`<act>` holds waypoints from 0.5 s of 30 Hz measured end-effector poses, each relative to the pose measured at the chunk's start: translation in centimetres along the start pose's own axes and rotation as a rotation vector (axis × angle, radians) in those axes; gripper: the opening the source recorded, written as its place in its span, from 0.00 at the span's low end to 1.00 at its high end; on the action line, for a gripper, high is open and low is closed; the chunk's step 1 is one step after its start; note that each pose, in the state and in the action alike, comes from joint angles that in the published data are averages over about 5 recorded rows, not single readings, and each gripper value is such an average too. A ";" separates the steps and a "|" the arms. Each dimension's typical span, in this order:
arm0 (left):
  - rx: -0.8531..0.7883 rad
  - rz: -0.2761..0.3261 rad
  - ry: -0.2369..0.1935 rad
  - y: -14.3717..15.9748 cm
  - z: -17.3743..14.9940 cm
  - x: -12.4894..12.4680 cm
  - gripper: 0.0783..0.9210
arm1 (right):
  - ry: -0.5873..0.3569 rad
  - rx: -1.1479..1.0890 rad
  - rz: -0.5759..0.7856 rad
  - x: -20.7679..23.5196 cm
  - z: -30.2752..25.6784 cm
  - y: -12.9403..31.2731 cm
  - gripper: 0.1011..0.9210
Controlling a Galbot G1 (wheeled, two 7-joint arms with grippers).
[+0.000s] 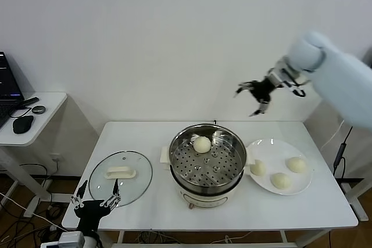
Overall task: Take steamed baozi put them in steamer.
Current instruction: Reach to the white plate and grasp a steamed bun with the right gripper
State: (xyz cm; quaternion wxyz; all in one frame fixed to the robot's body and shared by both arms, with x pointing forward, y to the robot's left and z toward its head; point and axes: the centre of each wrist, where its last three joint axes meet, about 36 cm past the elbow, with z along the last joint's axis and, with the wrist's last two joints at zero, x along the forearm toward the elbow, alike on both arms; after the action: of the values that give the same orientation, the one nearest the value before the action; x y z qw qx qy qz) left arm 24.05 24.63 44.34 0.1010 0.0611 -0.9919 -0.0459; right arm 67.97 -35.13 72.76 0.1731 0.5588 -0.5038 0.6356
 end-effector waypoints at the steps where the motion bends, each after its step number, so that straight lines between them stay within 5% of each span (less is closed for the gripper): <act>1: -0.001 0.001 0.000 0.0 0.0 0.0 0.88 | 0.018 -0.056 -0.004 0.3 0.6 0.8 0.88; 15: -0.012 0.012 0.021 0.1 0.4 0.3 0.88 | 0.111 -0.521 -0.137 -4.2 4.1 9.1 0.88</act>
State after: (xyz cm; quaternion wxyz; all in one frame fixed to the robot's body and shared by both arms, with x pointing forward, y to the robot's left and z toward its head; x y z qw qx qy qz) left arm 23.63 24.76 44.05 0.1120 0.0550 -0.9909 -0.0505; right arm 64.42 -41.04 64.44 0.3811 0.4924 -0.6011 0.5010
